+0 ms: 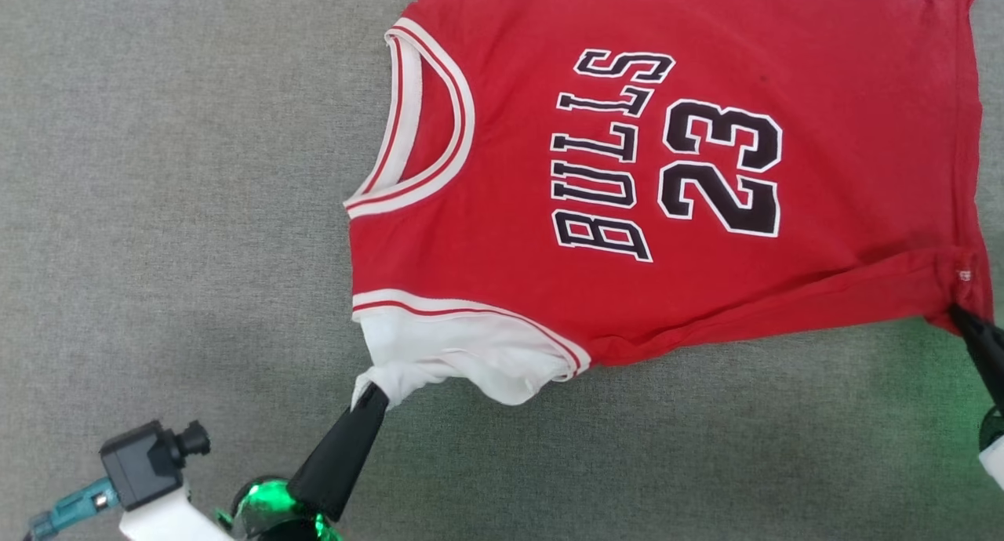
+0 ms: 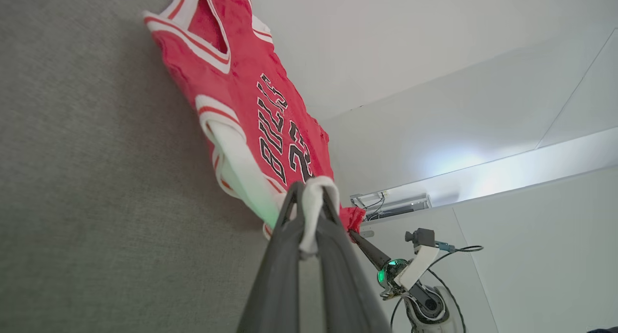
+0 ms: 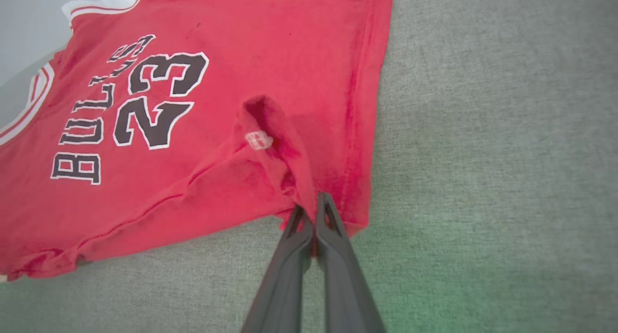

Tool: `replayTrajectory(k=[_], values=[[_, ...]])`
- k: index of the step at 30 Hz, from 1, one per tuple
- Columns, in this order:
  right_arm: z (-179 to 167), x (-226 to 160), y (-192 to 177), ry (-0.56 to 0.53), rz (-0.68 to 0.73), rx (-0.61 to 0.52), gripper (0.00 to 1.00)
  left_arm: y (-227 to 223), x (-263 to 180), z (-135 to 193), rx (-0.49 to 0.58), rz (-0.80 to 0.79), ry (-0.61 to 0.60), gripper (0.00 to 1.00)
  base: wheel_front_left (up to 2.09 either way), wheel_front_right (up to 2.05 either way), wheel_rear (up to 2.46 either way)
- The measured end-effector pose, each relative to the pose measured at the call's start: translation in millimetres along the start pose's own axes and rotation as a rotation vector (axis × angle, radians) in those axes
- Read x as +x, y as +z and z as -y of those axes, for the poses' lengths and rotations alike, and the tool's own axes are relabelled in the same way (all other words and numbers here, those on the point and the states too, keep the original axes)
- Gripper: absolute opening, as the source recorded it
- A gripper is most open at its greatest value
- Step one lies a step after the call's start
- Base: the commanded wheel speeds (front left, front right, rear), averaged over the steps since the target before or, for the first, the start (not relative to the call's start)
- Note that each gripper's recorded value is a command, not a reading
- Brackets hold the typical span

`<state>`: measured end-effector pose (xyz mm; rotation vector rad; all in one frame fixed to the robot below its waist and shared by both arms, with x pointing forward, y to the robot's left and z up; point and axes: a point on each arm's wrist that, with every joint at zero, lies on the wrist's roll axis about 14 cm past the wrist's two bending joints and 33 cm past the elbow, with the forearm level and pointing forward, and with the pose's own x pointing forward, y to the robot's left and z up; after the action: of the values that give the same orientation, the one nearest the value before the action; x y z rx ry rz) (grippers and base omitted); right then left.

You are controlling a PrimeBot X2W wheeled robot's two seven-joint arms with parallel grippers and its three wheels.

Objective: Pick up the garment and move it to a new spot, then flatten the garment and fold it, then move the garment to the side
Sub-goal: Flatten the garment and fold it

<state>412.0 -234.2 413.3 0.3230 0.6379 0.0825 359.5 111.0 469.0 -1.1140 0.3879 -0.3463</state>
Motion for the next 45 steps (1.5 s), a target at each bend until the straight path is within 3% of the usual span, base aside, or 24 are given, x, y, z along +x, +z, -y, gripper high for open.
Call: replayTrajectory(k=[9,16,24,33,40,41,42,43,44,45], values=[[4,4,18,-0.015,0.059,0.039,0.00,30,45,25,0.129,-0.008,-0.140,0.00,0.00,0.00,0.00],[13,20,22,-0.036,0.080,0.064,0.00,59,92,21,0.146,-0.030,-0.156,0.00,0.00,0.00,0.00],[12,47,27,-0.030,0.106,0.073,0.00,95,154,-7,0.171,-0.022,-0.098,0.00,0.00,0.00,0.00],[23,66,23,-0.053,0.110,0.077,0.00,101,174,-65,0.244,-0.013,0.057,0.00,0.00,0.00,0.00],[24,79,16,-0.055,0.111,0.074,0.00,93,185,-89,0.325,-0.071,0.110,0.00,0.00,0.00,0.00],[24,79,16,-0.054,0.113,0.070,0.00,92,187,-89,0.347,-0.081,0.108,0.12,0.00,0.00,0.00],[23,79,16,-0.053,0.115,0.062,0.17,91,187,-89,0.360,-0.088,0.109,0.36,0.00,0.00,0.00],[22,79,16,-0.052,0.117,0.052,0.50,90,186,-89,0.399,-0.101,0.108,0.78,0.00,0.00,0.00],[22,78,17,-0.053,0.122,0.039,1.00,91,185,-88,0.434,-0.110,0.106,1.00,0.00,0.00,0.00],[21,77,19,-0.051,0.128,0.028,1.00,90,183,-87,0.467,-0.124,0.103,1.00,0.00,0.00,0.00]])
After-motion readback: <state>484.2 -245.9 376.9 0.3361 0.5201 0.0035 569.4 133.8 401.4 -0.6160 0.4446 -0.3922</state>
